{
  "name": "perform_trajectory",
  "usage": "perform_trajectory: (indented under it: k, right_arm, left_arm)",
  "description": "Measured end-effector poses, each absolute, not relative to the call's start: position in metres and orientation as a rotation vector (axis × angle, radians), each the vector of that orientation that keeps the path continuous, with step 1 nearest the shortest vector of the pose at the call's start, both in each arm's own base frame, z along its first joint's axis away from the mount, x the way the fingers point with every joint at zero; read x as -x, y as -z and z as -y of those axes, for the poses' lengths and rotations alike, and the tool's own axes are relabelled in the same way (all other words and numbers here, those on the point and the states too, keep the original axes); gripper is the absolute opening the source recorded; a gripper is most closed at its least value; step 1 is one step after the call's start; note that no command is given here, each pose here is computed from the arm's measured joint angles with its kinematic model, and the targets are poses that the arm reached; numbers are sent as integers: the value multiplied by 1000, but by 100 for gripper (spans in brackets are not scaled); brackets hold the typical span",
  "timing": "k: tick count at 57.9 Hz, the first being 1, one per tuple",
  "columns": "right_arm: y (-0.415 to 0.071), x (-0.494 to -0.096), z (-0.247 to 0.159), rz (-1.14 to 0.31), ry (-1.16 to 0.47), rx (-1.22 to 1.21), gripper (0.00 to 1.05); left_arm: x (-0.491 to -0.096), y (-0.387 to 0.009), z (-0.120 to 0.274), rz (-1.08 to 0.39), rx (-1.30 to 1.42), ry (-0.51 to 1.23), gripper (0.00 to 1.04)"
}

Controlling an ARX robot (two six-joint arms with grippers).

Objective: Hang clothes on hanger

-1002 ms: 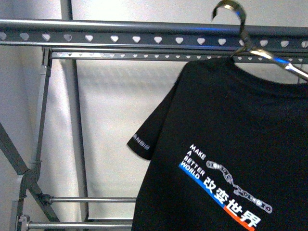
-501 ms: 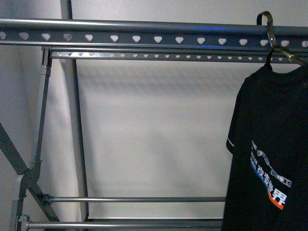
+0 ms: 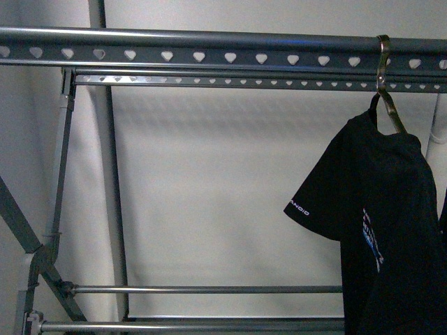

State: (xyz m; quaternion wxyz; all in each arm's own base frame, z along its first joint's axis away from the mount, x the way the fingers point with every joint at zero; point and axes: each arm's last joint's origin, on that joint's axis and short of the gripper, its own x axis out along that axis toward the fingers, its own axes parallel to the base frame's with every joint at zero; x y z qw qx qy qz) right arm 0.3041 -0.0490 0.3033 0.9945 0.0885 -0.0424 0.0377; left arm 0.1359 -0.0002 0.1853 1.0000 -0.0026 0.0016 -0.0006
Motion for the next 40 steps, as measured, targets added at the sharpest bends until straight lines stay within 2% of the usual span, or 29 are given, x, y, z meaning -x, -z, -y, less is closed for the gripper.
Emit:
perform_trajectory:
  k: [5, 12, 13, 19, 23, 40]
  right_arm:
    - [-313, -247, 49, 274, -85, -126, 76]
    - [-293, -182, 35, 342, -149, -78, 97]
    - [-289, -175, 32, 321, -136, -74, 96]
    - [-251, -134, 15, 94, 10, -53, 77]
    - [-217, -116, 4, -3, 18, -35, 65]
    - [-193, -97, 0, 5, 2, -4, 7]
  left_arm:
    - [-132, -182, 0, -3, 5, 1, 4]
    - [-127, -179, 0, 0, 5, 2, 4]
    - [-126, -179, 0, 0, 5, 2, 4]
    - [-123, -176, 0, -2, 4, 1, 4]
    - [-121, -171, 0, 6, 5, 0, 4]
    - [-113, -173, 0, 25, 1, 1, 4]
